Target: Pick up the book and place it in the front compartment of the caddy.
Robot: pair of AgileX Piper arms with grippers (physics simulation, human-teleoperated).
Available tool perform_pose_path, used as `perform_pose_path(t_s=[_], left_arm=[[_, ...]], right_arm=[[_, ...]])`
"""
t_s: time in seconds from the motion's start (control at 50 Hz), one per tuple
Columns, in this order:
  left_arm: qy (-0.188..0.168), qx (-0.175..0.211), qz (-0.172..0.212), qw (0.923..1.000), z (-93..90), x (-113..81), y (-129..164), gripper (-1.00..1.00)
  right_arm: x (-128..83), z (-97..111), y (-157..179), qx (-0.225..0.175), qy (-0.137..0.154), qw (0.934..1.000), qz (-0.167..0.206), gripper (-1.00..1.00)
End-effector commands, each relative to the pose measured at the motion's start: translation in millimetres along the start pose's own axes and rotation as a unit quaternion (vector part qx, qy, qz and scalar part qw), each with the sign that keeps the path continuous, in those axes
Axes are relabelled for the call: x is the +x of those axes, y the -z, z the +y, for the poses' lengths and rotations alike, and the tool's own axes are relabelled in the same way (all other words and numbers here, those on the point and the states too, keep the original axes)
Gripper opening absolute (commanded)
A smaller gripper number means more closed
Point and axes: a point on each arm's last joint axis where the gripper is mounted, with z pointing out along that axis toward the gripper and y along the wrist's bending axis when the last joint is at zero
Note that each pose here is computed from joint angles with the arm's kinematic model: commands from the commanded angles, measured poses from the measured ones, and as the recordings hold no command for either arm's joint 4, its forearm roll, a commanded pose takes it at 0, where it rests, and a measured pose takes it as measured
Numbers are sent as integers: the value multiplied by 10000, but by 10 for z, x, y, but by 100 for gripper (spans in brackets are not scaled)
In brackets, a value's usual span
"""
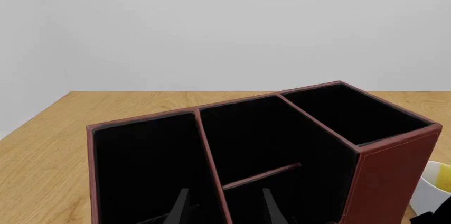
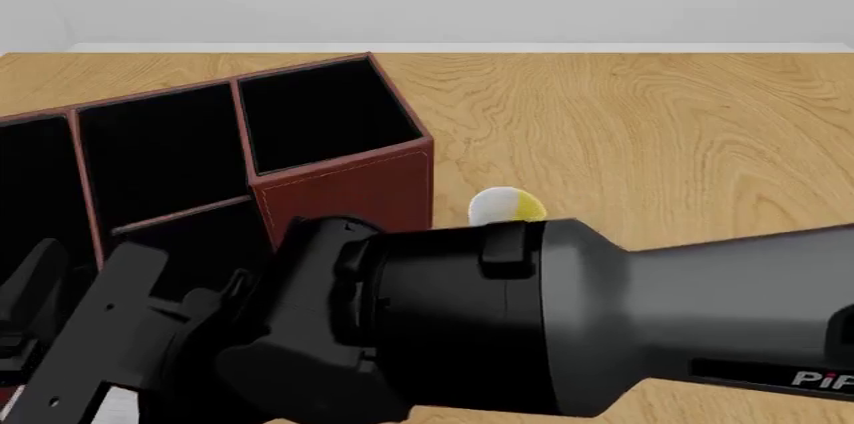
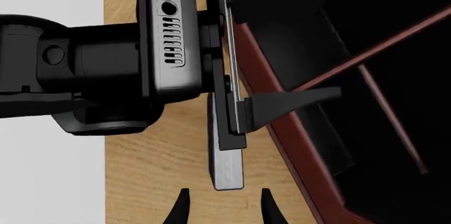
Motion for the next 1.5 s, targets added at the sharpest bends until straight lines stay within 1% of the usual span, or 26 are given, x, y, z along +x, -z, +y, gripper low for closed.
perform_pose_path(t_s=[0.02, 0.2, 0.32, 0.6, 0.66, 0.68, 0.7, 0.72, 0.88, 1.06, 1.18, 1.2, 1.34, 1.44, 1.5], left_arm=[[1, -1, 1, 10000, 0, 0, 0, 100], [1, 0, 1, 10000, 0, 0, 0, 100], [0, -1, 0, 10000, 0, 0, 0, 100], [0, 0, 0, 10000, 0, 0, 0, 100], [0, -1, 0, 10000, 0, 0, 0, 100], [2, 0, 0, 10000, 0, 0, 0, 100], [2, 1, -1, 10000, 0, 0, 0, 100], [-2, 2, 0, 10000, 0, 0, 0, 100], [1, 0, 1, 10000, 0, 0, 0, 100], [-1, 0, 0, 10000, 0, 0, 0, 100], [-3, -1, 0, 10000, 0, 0, 0, 100], [3, 0, 1, 10000, 0, 0, 0, 100], [-2, 0, -1, 10000, 0, 0, 0, 100], [-1, 1, 0, 10000, 0, 0, 0, 100], [2, 0, 0, 10000, 0, 0, 0, 100]], right_arm=[[-10, 2, -74, -1, 105, 9999, -8, 100], [-61, 6, -161, -1, 183, 9998, -63, 100], [-97, -34, -240, 28, 189, 9998, -72, 100], [-63, -46, -348, 30, 228, 9997, -13, 100], [-55, -22, -341, 13, 220, 9998, -17, 100], [-36, 18, -335, -19, 230, 9997, 2, 100], [-34, 12, -336, -12, 274, 9996, -9, 100], [-48, -17, -345, 12, 266, 9996, -28, -100], [-15, 81, -300, -55, 306, 9995, -52, -100], [-44, 61, -226, -29, 311, 9994, -125, -100], [-91, 132, 18, -71, 370, 9990, -259, -100], [-95, 151, 84, -83, 344, 9989, -294, -100], [-16, 191, 193, -115, 342, 9990, -273, -100], [12, 164, 247, -90, 322, 9991, -274, -100], [-7, 146, 318, -70, 285, 9990, -323, -100]])
